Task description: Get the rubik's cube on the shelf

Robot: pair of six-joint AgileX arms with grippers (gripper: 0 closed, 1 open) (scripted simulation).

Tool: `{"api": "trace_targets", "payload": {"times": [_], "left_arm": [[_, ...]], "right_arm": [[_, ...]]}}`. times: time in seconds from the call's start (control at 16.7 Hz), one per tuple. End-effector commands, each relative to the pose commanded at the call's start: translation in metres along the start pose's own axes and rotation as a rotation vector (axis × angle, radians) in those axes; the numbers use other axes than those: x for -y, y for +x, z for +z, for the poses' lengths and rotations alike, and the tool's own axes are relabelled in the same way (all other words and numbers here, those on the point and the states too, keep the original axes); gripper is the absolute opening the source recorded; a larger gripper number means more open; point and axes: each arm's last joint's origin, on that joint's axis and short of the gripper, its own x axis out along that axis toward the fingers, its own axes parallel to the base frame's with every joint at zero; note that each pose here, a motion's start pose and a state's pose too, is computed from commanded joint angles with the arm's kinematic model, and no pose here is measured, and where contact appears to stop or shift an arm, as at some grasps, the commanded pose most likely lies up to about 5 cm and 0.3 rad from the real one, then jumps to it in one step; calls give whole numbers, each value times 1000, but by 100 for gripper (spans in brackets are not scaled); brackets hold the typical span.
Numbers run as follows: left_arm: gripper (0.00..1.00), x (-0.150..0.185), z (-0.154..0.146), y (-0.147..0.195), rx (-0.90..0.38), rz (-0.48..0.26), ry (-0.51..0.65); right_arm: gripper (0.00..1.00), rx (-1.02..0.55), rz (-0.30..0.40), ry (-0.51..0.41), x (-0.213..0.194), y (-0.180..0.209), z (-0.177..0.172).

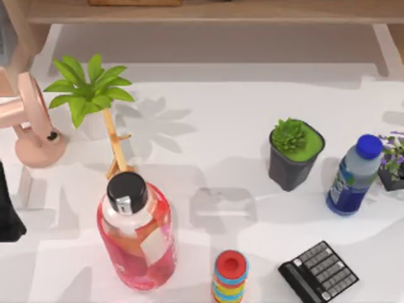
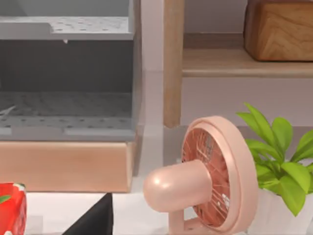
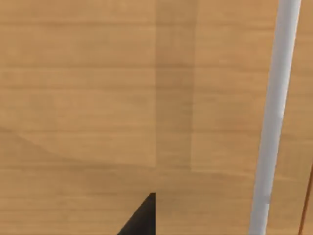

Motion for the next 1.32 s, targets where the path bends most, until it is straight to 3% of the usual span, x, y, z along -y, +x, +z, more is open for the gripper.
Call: {"api": "trace_targets", "payload": {"times": [0.42, 1.02, 1.32], "left_arm": [[100, 0, 0, 0, 0, 0, 0], [100, 0, 0, 0, 0, 0, 0], [100, 0, 0, 0, 0, 0, 0]], "right_arm": [[2, 0, 0, 0, 0, 0, 0], [0, -3, 2, 3, 0, -1, -1], [0, 9, 7, 5, -1, -36, 1]]}}
